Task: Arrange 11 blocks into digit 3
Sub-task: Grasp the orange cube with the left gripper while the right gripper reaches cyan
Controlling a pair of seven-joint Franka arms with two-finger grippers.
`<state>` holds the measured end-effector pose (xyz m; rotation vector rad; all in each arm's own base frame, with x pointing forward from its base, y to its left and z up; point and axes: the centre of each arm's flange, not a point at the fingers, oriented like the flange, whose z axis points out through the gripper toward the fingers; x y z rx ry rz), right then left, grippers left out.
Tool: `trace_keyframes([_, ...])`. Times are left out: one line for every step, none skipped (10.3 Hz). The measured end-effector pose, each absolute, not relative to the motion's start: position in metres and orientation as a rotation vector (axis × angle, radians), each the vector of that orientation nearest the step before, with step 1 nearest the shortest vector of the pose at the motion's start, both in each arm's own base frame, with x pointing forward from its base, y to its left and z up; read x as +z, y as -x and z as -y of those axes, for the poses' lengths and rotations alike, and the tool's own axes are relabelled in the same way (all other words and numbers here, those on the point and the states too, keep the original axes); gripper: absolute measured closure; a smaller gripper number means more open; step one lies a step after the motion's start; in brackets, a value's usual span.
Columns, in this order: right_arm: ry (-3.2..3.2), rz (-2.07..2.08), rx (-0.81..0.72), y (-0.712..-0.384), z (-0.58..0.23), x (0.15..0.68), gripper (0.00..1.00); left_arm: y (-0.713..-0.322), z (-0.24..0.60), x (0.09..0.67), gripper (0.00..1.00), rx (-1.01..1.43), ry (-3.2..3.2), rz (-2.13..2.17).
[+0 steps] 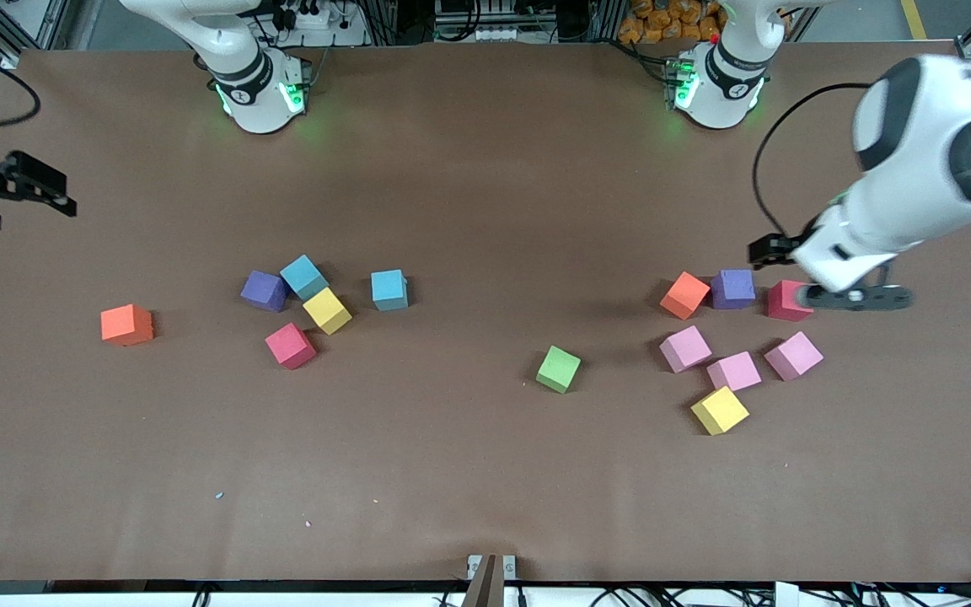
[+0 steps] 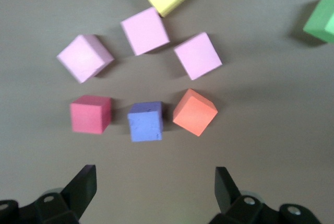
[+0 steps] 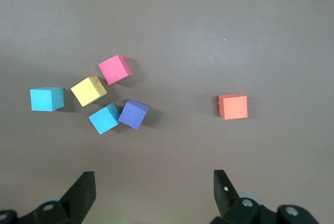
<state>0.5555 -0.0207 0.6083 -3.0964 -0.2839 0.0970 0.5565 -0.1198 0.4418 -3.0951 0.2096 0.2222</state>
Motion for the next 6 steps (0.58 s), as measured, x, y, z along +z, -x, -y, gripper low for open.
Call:
trace_keyframes([3.096, 0.295, 0.125, -0.568, 0.016, 0.586, 0.00, -0.549, 0.129, 0.417, 0.00, 0.219, 3.092, -0.308])
trace_keyframes([3.095, 0.299, 0.155, -0.582, 0.013, 0.561, 0.00, -0.542, 0.130, 0.392, 0.00, 0.215, 3.086, -0.417])
trace_keyframes([3.094, 0.306, 0.178, -0.594, 0.010, 0.538, 0.00, -0.536, 0.130, 0.368, 0.00, 0.223, 3.077, -0.523])
trace_keyframes([3.095, 0.330, 0.181, -0.606, 0.000, 0.518, 0.00, -0.532, 0.132, 0.349, 0.00, 0.237, 3.066, -0.604])
trace_keyframes([3.096, 0.369, 0.168, -0.615, -0.016, 0.502, 0.00, -0.530, 0.137, 0.331, 0.00, 0.237, 3.062, -0.647])
trace_keyframes([3.096, 0.402, 0.165, -0.621, -0.031, 0.491, 0.00, -0.529, 0.142, 0.314, 0.00, 0.221, 3.065, -0.669])
